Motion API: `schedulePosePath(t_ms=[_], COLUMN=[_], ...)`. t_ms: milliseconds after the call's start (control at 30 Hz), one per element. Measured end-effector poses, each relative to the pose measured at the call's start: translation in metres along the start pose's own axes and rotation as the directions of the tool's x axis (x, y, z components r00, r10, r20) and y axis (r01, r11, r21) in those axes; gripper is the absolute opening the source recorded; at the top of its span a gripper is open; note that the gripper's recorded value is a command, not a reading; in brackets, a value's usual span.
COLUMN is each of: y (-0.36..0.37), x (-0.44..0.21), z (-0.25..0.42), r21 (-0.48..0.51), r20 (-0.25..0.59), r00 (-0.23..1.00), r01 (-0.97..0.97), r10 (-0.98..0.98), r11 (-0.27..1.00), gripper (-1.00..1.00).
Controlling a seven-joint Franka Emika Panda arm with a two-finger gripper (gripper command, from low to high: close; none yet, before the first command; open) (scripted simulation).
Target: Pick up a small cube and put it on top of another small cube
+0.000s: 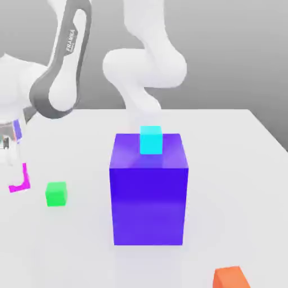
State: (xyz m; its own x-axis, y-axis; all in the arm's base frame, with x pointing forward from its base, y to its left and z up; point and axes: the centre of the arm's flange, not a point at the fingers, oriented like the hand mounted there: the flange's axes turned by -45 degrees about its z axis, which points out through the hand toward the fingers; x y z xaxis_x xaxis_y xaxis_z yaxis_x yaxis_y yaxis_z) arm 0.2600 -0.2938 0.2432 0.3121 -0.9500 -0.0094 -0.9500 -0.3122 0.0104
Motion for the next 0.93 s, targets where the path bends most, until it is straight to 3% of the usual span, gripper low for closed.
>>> schedulePosePath(t_ms=[167, 433, 467, 700, 933], y=[0.031, 0.031, 0.028, 0.034, 0.034], x=[-0.047, -0.055, -0.056, -0.054, -0.054], z=[0.001, 0.059, 0.064, 0.064, 0.013], r21=[0.011, 0.016, 0.015, 0.014, 0.016], r20=[-0.006, -0.006, -0.007, -0.007, -0.004], r00=[0.991, 0.989, 0.991, 0.988, 0.988], r01=[-0.131, -0.144, -0.134, -0.152, -0.151], r10=[0.131, 0.145, 0.135, 0.152, 0.151], r11=[0.991, 0.989, 0.991, 0.988, 0.988], gripper=[-1.0, -1.0, 1.0, 1.0, 1.0])
